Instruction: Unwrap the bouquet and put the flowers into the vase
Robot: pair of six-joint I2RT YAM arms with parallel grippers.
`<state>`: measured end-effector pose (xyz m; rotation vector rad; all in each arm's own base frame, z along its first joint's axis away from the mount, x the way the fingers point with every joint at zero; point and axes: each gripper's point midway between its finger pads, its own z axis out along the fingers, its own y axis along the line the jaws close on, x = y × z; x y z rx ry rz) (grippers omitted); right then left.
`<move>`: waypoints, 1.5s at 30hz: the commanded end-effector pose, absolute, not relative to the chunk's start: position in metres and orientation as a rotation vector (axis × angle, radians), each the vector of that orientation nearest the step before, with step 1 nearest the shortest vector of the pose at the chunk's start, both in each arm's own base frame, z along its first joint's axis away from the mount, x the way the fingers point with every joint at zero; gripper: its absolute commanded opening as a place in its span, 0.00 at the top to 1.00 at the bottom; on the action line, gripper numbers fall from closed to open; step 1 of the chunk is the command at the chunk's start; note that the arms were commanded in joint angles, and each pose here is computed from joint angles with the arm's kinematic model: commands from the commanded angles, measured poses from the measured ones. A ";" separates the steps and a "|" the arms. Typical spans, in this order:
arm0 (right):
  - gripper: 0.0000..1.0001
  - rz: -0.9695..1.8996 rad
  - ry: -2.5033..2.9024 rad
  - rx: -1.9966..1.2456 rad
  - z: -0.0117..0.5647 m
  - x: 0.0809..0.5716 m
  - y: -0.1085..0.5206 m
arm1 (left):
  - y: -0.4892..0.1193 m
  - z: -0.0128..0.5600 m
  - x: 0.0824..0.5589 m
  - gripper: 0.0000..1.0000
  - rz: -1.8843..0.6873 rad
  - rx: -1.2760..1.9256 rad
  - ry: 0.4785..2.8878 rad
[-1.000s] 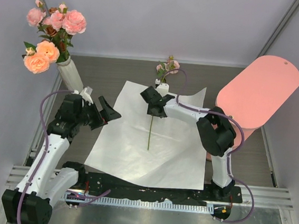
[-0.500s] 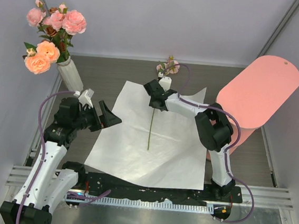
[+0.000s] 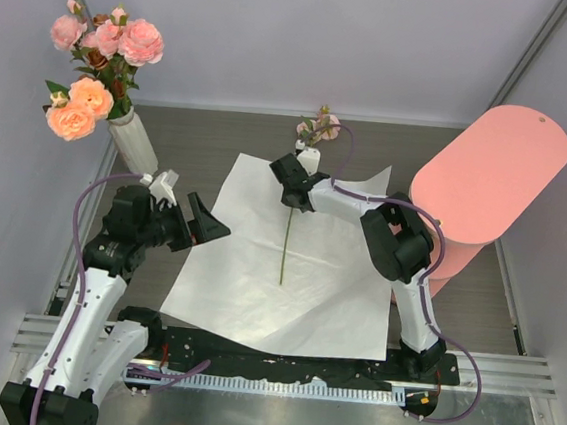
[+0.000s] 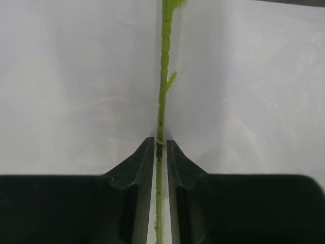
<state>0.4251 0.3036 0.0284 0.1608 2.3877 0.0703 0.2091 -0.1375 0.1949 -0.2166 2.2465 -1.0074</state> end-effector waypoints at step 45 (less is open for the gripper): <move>0.99 1.180 1.540 -0.657 0.262 0.181 0.301 | -0.256 0.291 0.271 0.33 -1.281 -0.388 1.905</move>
